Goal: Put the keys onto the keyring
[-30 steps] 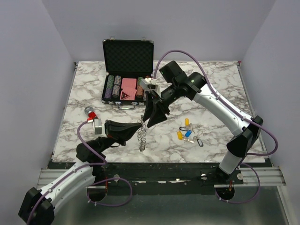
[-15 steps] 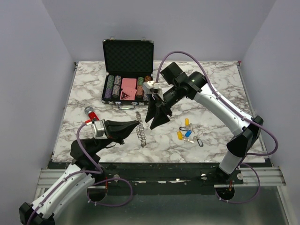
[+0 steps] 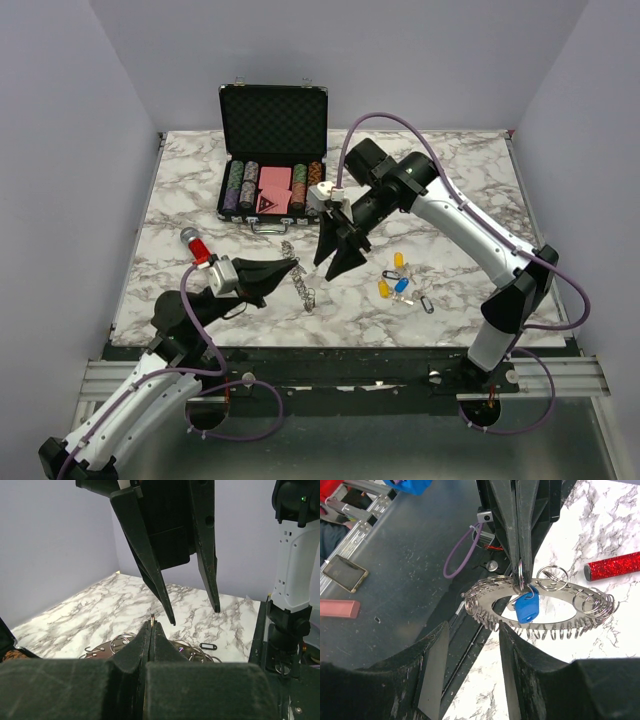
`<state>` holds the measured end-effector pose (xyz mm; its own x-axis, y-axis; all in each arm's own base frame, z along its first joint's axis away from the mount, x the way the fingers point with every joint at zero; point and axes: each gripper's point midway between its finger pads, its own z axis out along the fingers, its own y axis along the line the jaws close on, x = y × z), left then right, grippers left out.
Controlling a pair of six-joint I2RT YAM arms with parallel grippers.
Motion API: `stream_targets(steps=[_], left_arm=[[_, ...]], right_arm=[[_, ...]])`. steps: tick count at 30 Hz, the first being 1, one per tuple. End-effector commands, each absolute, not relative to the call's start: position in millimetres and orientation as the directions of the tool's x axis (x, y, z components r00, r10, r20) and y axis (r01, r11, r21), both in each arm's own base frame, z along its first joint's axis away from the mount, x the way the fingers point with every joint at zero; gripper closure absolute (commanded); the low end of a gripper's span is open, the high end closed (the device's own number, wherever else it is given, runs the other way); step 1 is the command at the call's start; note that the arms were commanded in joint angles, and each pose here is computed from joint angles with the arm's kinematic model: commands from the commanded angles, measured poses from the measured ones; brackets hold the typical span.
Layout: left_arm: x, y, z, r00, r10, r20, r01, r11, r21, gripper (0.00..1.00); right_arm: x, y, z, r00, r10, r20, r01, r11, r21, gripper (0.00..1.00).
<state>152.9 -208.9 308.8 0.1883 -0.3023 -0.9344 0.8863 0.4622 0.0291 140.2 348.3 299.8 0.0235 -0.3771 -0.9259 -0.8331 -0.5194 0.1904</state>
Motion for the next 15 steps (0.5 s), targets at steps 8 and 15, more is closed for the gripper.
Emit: stream_targets(steps=[8,15], left_arm=[[145.2,-203.7,326.8,0.218,-0.365,-0.905,0.890,0.455,0.031,1.00],[136.9,-201.9,329.7,0.107,-0.528,-0.842,0.920,0.374,-0.117,1.00]], right_arm=[[151.0,355.3,291.3,0.035,-0.402,-0.915,-0.849,-0.495,0.185,0.46],[157.4,372.1,287.7,0.038,-0.432,-0.901,-0.873,-0.453,0.181,0.47]])
